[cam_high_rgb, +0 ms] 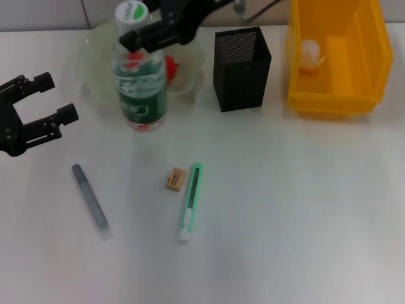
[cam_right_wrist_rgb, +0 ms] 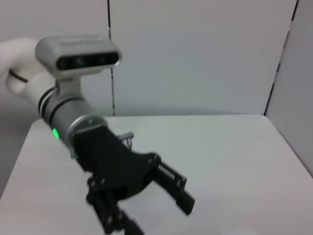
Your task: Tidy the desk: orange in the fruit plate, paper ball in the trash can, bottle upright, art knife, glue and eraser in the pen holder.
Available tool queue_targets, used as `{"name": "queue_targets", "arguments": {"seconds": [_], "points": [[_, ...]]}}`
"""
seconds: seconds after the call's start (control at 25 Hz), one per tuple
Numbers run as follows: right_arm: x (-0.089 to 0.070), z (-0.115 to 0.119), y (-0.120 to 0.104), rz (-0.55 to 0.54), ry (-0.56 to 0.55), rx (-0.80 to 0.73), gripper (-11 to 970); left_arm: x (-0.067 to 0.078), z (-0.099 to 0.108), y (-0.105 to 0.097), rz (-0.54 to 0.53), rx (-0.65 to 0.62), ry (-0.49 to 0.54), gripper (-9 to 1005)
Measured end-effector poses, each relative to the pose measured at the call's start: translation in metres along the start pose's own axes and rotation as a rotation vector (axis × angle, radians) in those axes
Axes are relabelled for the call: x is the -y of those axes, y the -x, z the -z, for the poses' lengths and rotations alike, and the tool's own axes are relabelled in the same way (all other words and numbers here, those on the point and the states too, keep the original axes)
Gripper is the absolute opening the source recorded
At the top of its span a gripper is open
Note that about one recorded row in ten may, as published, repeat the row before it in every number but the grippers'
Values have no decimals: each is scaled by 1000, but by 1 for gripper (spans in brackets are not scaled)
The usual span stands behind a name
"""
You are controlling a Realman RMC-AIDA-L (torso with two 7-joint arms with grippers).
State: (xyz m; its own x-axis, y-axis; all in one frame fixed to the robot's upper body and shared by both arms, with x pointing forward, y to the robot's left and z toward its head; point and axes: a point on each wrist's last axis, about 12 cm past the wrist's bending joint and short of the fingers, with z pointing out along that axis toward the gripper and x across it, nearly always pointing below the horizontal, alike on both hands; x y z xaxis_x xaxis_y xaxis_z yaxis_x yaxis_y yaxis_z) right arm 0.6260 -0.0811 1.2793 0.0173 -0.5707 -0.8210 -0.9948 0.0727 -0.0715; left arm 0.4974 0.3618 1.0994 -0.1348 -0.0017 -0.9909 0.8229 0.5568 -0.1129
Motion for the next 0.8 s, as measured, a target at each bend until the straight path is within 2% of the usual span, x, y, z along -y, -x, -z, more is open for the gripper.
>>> {"name": "queue_targets", "arguments": {"seconds": [0.32,0.52,0.8], "points": [[11,-28,11,-55,6,-2,444,7,4,-7,-25,-2,-4,815],[17,-44,9,-66,-25,1,445,12,6,-10,-30,2,-17,815],[18,-60,4,-88,-13,17,446,17,4,-13,-48,13,-28,815]]}}
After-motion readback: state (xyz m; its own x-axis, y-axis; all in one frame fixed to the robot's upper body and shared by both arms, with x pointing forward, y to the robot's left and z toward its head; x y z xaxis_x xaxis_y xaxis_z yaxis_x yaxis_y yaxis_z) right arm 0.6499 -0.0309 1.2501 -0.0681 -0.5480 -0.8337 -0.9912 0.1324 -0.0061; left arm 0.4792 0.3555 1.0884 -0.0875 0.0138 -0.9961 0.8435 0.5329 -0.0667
